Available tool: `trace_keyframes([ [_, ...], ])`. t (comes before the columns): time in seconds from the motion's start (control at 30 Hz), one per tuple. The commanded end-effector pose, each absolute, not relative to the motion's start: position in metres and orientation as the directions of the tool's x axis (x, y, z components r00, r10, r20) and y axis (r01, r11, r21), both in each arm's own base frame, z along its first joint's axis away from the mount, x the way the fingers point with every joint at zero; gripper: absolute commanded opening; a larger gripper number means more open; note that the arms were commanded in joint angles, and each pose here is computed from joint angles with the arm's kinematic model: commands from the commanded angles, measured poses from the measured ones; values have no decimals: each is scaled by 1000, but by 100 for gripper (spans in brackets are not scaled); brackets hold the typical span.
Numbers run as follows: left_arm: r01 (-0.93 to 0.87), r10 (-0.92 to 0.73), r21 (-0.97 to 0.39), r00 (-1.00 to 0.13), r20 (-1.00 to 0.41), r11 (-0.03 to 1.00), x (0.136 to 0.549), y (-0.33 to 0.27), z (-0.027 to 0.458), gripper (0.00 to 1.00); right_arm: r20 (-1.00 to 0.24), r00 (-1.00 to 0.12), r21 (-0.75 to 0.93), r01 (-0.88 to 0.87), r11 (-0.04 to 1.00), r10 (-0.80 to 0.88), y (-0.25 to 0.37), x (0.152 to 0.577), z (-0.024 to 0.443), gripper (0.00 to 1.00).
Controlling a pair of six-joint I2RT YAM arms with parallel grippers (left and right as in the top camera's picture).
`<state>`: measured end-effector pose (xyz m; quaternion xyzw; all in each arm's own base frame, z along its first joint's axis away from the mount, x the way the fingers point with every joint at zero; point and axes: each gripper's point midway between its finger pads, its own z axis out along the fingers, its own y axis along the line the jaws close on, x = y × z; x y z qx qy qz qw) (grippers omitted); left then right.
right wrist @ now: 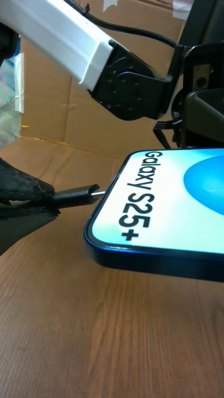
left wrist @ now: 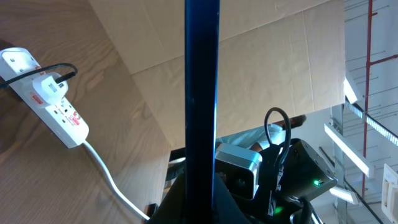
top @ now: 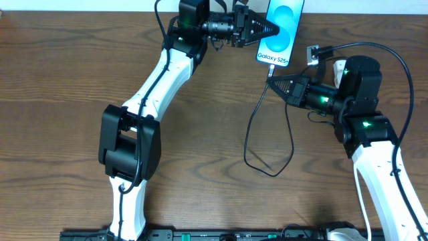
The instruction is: Plug charger to phone and switch on socket
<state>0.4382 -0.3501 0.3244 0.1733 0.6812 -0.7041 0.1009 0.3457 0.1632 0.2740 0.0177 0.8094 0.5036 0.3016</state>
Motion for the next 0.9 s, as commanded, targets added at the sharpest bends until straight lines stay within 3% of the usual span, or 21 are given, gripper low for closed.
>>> trace_keyframes([
  [0.0, 428, 102, -900, -895, -435, -81, 427, -345, 352, 7, -480, -809, 824, -284, 490, 339, 164, 348, 280, 1],
  [0.87, 428, 127, -899, -891, -436, -90, 423, -345, 352, 7, -482, -808, 831, -298, 471, 340, 168, 353, 282, 1],
])
